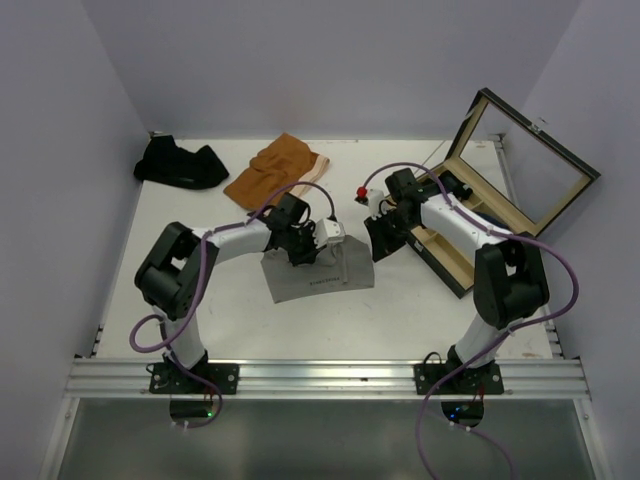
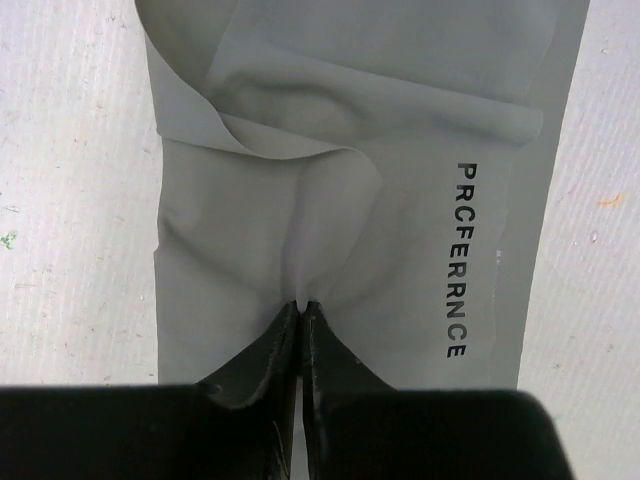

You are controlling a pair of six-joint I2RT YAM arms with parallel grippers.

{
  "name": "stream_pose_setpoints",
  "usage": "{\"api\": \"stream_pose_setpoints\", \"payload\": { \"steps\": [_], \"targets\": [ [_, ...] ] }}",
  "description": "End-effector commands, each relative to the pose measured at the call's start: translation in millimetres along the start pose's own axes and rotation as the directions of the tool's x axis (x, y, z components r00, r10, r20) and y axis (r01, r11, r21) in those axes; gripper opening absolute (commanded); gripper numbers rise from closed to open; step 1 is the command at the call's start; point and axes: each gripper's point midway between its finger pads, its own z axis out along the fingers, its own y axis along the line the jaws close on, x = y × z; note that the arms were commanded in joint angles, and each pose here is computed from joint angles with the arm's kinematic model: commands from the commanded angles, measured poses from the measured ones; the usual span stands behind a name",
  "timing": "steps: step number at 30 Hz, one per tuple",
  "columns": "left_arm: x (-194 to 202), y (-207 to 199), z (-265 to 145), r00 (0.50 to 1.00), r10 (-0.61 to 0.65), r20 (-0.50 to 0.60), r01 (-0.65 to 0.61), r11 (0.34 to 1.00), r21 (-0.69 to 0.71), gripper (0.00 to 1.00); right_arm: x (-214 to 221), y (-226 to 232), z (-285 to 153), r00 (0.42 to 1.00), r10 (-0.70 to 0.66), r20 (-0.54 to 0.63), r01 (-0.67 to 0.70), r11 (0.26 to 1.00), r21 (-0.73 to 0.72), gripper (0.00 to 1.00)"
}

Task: Roll the underwear
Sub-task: Flatten the underwear

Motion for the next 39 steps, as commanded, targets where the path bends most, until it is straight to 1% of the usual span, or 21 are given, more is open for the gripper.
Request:
{"api": "stream_pose_setpoints", "payload": {
  "steps": [1, 6, 9, 11, 12, 14, 15, 16, 18, 20, 21, 23, 24, 25, 28, 29, 30, 32, 34, 35, 39],
  "targets": [
    [-35, 8, -13, 0.996, 0.035, 0.079, -0.033, 0.999, -0.027, 0.06, -10, 6, -7, 1.0, -0.013, 0.027, 0.014, 0.999, -0.03, 0.13],
    [-65, 15, -34, 0.987, 0.0, 0.163, 0.006, 0.999, -0.035, 0.05, -7, 9, -6, 0.999, -0.028, 0.019, 0.029, 0.998, -0.051, 0.13],
    [-71, 40, -33, 0.984, -0.041, 0.171, 0.052, 0.997, -0.06, 0.05, -5, 12, -5, 0.999, -0.032, 0.015, 0.033, 0.997, -0.074, 0.13],
    [-73, 68, -28, 0.979, -0.095, 0.183, 0.115, 0.988, -0.103, 0.04, -2, 13, -4, 0.999, -0.037, 0.008, 0.038, 0.996, -0.083, 0.13],
    [-65, 78, -18, 0.973, -0.149, 0.175, 0.169, 0.98, -0.103, 0.05, -1, 13, -4, 0.999, -0.037, 0.006, 0.038, 0.996, -0.085, 0.13],
    [-61, 112, -22, 0.956, -0.205, 0.209, 0.239, 0.959, -0.155, 0.15, 0, 13, -3, 0.999, -0.039, 0.003, 0.039, 0.996, -0.085, 0.13],
    [-60, 131, -20, 0.946, -0.243, 0.213, 0.283, 0.941, -0.184, 0.31, 1, 13, -2, 0.999, -0.039, 0.003, 0.039, 0.996, -0.085, 0.13],
    [-57, 141, -22, 0.941, -0.262, 0.215, 0.304, 0.932, -0.198, 0.37, 2, 12, -1, 0.999, -0.036, 0.0, 0.036, 0.996, -0.083, 0.13],
    [-51, 160, -32, 0.928, -0.293, 0.23, 0.341, 0.916, -0.211, 0.45, 2, 10, 2, 0.999, -0.033, -0.002, 0.033, 0.996, -0.079, 0.13],
    [-51, 165, -45, 0.926, -0.292, 0.239, 0.343, 0.916, -0.209, 0.47, 3, 7, 3, 1.0, -0.015, -0.004, 0.015, 0.998, -0.061, 0.13],
    [-59, 162, -61, 0.932, -0.258, 0.254, 0.314, 0.925, -0.215, 0.47, 1, 4, 5, 1.0, -0.011, 0.0, 0.011, 0.999, -0.05, 0.13],
    [-49, 141, -68, 0.943, -0.241, 0.23, 0.287, 0.938, -0.193, 0.47, 1, 1, 7, 1.0, 0.005, -0.001, -0.005, 1.0, -0.028, 0.13],
    [-58, 131, -89, 0.956, -0.164, 0.243, 0.216, 0.954, -0.207, 0.47, 2, 0, 6, 1.0, 0.006, -0.001, -0.006, 1.0, -0.021, 0.13],
    [-33, 104, -83, 0.965, -0.189, 0.183, 0.217, 0.965, -0.15, 0.47, 4, 0, 6, 1.0, 0.006, -0.003, -0.006, 1.0, -0.016, 0.13],
    [-11, 56, -100, 0.986, -0.117, 0.118, 0.126, 0.99, -0.069, 0.46, 22, -3, 12, 0.998, -0.013, -0.059, 0.016, 0.999, 0.045, 0.13],
    [11, 33, -94, 0.988, -0.136, 0.079, 0.138, 0.99, -0.019, 0.46, 32, -1, 16, 0.995, -0.021, -0.1, 0.027, 0.998, 0.059, 0.13],
    [17, 22, -102, 0.993, -0.101, 0.068, 0.102, 0.995, -0.013, 0.45, 35, 0, 18, 0.994, -0.015, -0.112, 0.022, 0.998, 0.065, 0.13],
    [40, -2, -97, 0.994, -0.106, 0.021, 0.106, 0.994, 0.016, 0.45, 41, 3, 22, 0.992, 0.015, -0.122, -0.006, 0.997, 0.071, 0.13],
    [41, -13, -97, 0.996, -0.083, 0.026, 0.083, 0.997, 0.004, 0.45, 41, 5, 26, 0.993, 0.028, -0.117, -0.019, 0.997, 0.08, 0.13],
    [50, -21, -92, 0.996, -0.093, 0.008, 0.093, 0.996, 0.008, 0.44, 42, 4, 29, 0.993, 0.029, -0.112, -0.02, 0.996, 0.084, 0.13],
    [58, -31, -76, 0.998, -0.068, -0.016, 0.068, 0.998, -0.013, 0.41, 44, -1, 37, 0.991, 0.038, -0.127, -0.023, 0.993, 0.116, 0.13]
  ]
}}
